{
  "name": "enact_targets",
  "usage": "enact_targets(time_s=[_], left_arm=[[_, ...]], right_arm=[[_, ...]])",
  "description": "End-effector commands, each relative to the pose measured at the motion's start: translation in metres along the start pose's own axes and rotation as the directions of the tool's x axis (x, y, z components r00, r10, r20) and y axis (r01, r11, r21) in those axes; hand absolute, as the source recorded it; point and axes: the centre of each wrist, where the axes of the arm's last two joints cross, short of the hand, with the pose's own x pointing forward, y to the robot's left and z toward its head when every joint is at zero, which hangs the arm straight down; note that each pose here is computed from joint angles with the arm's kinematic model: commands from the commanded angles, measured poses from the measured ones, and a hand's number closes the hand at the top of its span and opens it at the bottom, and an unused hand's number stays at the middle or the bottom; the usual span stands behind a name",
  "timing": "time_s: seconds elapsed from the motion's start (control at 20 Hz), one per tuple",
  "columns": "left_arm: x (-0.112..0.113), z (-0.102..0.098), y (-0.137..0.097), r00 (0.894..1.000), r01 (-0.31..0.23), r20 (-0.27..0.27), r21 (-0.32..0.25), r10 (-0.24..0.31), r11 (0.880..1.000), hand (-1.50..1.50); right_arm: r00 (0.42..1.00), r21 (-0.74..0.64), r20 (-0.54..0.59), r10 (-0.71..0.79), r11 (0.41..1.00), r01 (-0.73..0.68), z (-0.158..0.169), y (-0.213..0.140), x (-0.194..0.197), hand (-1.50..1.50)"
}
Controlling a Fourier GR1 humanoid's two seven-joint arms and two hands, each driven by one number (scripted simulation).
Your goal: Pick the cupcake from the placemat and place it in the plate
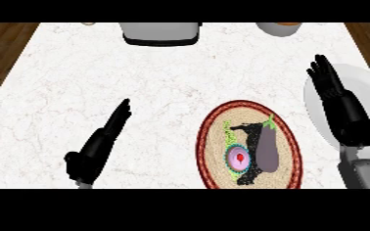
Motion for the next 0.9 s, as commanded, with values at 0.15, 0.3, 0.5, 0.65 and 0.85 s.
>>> enact_targets(time_s=[0.15,0.3,0.5,0.65,0.85], left_arm=[[-0.034,0.017,0.027,0.968,-0.036,-0.234,0.229,0.091,0.973,0.0],[-0.035,0.02,0.028,0.96,-0.065,-0.249,0.249,0.129,0.966,0.0],[-0.045,0.024,0.029,0.931,-0.116,-0.3,0.3,0.209,0.947,0.0],[-0.032,0.014,0.03,0.935,-0.117,-0.297,0.264,0.196,0.957,0.0],[-0.016,-0.002,0.027,0.936,-0.136,-0.286,0.244,0.206,0.96,0.0]], right_arm=[[0.994,-0.299,0.086,0.066,0.953,-0.037,0.01,-0.033,0.045,1.5],[0.789,-0.221,-0.22,0.573,0.759,-0.613,0.039,-0.1,0.021,1.5],[0.944,-0.712,-0.142,0.299,0.631,-0.307,0.064,-0.047,0.013,-1.5],[0.96,-0.759,-0.069,0.27,0.611,-0.226,0.104,-0.005,0.02,-1.5],[0.943,-0.703,-0.1,0.318,0.648,-0.293,0.156,0.022,0.04,-1.5]])
